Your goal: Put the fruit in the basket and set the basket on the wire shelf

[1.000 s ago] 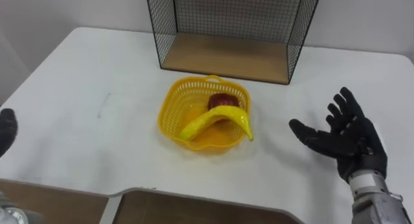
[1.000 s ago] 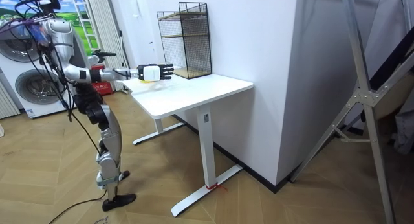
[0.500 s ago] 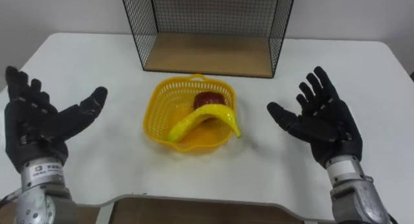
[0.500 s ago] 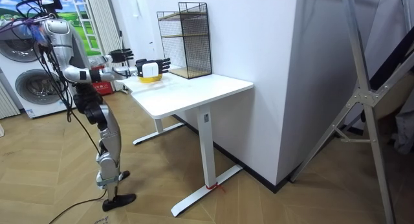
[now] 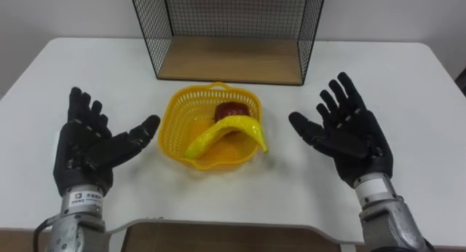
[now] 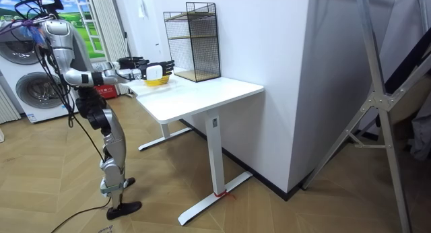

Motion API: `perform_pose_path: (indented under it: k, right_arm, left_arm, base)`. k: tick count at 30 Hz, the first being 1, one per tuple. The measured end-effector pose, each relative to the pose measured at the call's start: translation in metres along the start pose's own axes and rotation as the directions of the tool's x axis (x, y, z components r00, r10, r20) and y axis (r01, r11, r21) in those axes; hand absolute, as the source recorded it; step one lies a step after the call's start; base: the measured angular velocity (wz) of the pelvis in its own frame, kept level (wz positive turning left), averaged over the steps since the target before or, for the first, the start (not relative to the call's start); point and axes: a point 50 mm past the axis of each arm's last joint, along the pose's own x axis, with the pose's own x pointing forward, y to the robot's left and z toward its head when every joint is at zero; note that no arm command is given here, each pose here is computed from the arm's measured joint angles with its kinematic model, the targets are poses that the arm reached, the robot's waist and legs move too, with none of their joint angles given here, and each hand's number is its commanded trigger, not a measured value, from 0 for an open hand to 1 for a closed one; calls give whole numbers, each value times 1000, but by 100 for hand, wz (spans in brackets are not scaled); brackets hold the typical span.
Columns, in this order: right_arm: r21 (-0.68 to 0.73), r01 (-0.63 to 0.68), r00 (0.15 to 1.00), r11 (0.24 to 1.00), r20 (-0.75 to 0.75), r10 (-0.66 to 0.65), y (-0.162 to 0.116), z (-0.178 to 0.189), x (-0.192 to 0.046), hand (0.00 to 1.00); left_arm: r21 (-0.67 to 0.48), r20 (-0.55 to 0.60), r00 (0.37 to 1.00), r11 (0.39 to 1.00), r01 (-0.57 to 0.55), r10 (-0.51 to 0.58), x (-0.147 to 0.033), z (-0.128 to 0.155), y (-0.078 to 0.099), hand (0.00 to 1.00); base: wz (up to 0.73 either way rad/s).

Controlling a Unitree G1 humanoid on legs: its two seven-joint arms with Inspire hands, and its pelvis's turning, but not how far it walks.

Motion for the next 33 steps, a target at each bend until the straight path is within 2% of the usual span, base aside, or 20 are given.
perform_pose_path:
  k: [14, 24, 33]
  right_arm:
    - [22, -92, 995, 996, -45, 92, 20, -14, 0, 0]
    - [13, -87, 989, 996, -118, 88, 16, -30, -3, 0]
    - [-7, -145, 980, 989, -139, 143, 27, -35, 0, 0]
  left_arm:
    - [-67, -74, 978, 979, 191, -196, -6, -18, -28, 0]
    - [-76, -79, 966, 968, 239, -245, -7, -20, -33, 0]
    - [-118, -87, 962, 962, 248, -259, -8, -22, -37, 0]
  base:
    - [0]
    - [0]
    - [0]
